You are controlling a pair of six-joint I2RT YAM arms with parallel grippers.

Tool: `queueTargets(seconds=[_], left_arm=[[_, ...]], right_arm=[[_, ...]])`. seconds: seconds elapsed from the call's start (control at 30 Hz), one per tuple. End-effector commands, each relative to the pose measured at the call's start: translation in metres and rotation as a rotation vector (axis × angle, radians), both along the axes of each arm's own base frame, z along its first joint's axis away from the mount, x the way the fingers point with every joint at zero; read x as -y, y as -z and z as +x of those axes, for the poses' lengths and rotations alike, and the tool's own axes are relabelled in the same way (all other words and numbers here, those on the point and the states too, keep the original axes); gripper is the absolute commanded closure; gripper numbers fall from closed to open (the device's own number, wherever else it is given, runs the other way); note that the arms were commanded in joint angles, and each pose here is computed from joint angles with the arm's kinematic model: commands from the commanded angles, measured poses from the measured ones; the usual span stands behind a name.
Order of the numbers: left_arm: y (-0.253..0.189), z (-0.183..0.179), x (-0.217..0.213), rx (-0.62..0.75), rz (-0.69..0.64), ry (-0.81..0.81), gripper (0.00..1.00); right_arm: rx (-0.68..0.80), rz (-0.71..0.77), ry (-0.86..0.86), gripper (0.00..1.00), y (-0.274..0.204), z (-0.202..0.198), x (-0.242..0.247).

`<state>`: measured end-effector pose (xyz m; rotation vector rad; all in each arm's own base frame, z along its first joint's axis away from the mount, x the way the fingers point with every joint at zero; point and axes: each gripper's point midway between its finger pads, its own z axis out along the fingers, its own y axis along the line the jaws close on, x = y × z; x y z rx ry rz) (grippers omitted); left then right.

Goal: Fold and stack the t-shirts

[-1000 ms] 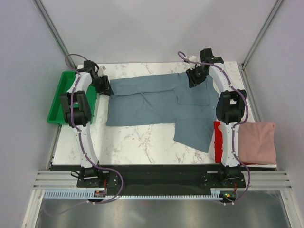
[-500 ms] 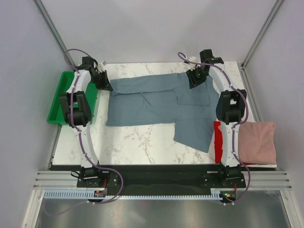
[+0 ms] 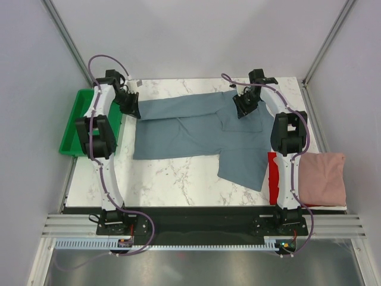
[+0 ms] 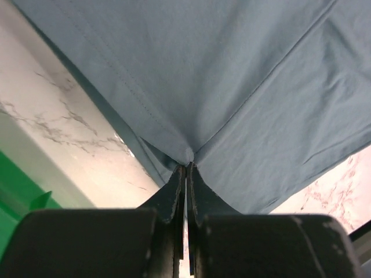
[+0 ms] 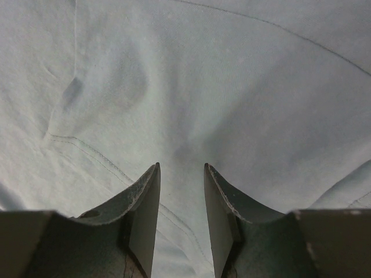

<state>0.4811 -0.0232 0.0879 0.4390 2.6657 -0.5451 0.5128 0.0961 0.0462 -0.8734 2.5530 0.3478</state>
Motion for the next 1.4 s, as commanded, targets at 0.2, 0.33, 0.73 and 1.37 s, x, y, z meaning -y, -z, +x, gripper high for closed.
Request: queueTargets(seconds=[0.2,0.33,0.73,1.37], left_arm=[[0.010,-0.035,0.000,-0.093,0.101,0.142,0.74],[-0.010,-0.021,-0.019,-0.018,0.212,0.131,0.66],[0.018,0.034,0.025,0.017,0.189,0.083,0.69],[0.081,0.086,0.024,0.083,0.231,0.003,0.71]], right_arm=[[0.042,-0.025,-0.026,0.57,0.001,0.010,0.005],[0.055,-0.023,-0.017,0.56,-0.006,0.011,0.010],[0.168,-0.046,0.089,0.56,-0.015,0.052,0.032],[0.200,-0.323,0.219,0.60,0.051,0.088,0.114]])
